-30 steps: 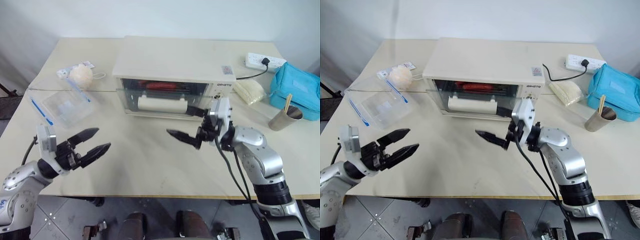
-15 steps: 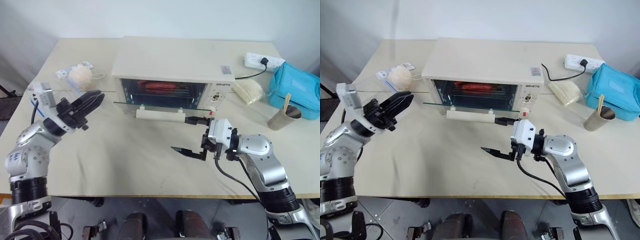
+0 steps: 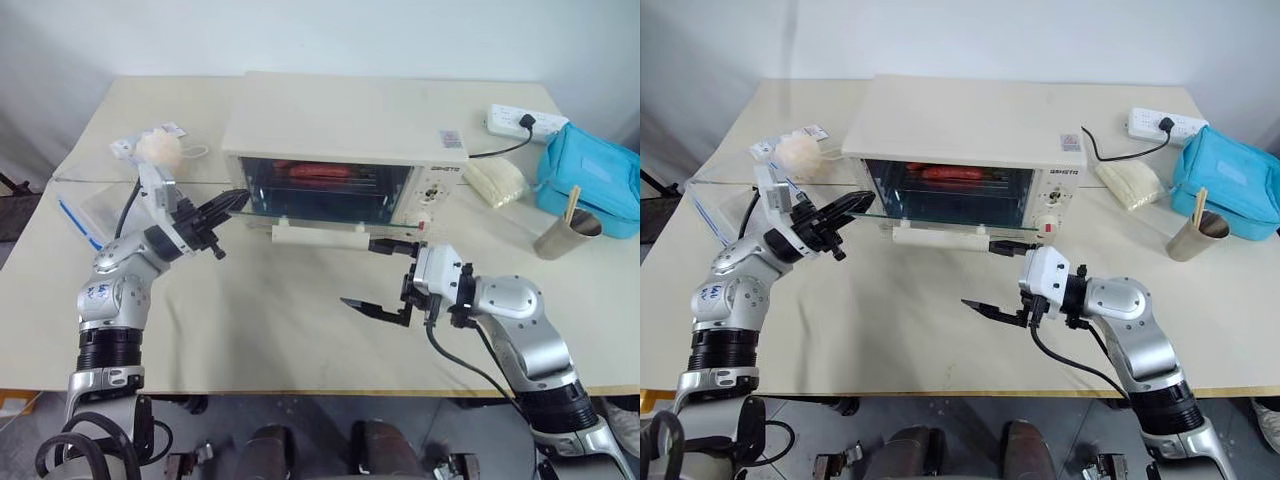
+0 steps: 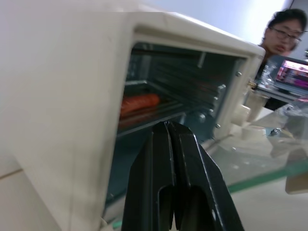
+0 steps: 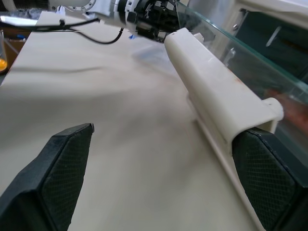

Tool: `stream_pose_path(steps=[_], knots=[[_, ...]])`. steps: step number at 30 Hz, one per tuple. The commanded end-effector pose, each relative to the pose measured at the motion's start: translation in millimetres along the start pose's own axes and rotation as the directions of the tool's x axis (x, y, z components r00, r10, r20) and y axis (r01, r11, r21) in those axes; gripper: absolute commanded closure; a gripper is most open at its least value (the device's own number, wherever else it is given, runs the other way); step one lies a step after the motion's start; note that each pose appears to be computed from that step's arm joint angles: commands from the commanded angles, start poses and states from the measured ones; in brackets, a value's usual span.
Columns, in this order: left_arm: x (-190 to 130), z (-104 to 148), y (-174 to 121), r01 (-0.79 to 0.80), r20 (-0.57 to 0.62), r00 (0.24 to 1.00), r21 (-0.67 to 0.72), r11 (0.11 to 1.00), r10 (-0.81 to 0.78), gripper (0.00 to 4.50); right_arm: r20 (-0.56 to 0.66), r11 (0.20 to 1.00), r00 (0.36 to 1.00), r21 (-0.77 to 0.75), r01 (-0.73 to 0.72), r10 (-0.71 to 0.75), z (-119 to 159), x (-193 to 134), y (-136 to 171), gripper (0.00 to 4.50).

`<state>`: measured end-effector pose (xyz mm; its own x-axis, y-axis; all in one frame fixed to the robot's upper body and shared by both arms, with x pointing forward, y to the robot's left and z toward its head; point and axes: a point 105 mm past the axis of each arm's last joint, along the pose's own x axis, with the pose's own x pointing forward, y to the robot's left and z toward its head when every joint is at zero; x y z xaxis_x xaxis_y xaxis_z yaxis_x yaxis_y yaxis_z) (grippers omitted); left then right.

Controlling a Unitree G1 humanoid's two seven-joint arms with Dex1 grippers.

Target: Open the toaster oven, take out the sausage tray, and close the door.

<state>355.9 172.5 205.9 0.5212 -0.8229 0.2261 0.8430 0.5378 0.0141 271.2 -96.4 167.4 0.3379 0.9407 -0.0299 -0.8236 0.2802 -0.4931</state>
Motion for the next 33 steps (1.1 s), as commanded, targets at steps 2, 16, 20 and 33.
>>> stream_pose_path(steps=[2, 16, 20, 33], knots=[[-3, -14, -17, 0.104, -0.065, 0.992, 0.001, 0.995, -0.104, 4.47, -0.049, 0.995, 0.994, -0.034, 0.092, -0.094, 1, -28, 1, 0.0], [-14, -65, -33, 0.089, -0.219, 0.973, 0.054, 0.995, -0.075, 4.47, -0.314, 0.911, 0.857, -0.188, 0.366, -0.409, -24, -104, -17, 0.0], [-18, -70, -40, 0.07, -0.204, 0.977, 0.03, 0.997, -0.063, 4.47, -0.276, 0.91, 0.883, -0.285, 0.301, -0.378, -12, -58, -31, 0.0], [-44, -58, -43, -0.068, -0.126, 0.989, 0.113, 0.991, 0.083, 2.62, -0.218, 0.729, 0.84, -0.631, 0.266, -0.496, -6, 91, -80, 0.0]])
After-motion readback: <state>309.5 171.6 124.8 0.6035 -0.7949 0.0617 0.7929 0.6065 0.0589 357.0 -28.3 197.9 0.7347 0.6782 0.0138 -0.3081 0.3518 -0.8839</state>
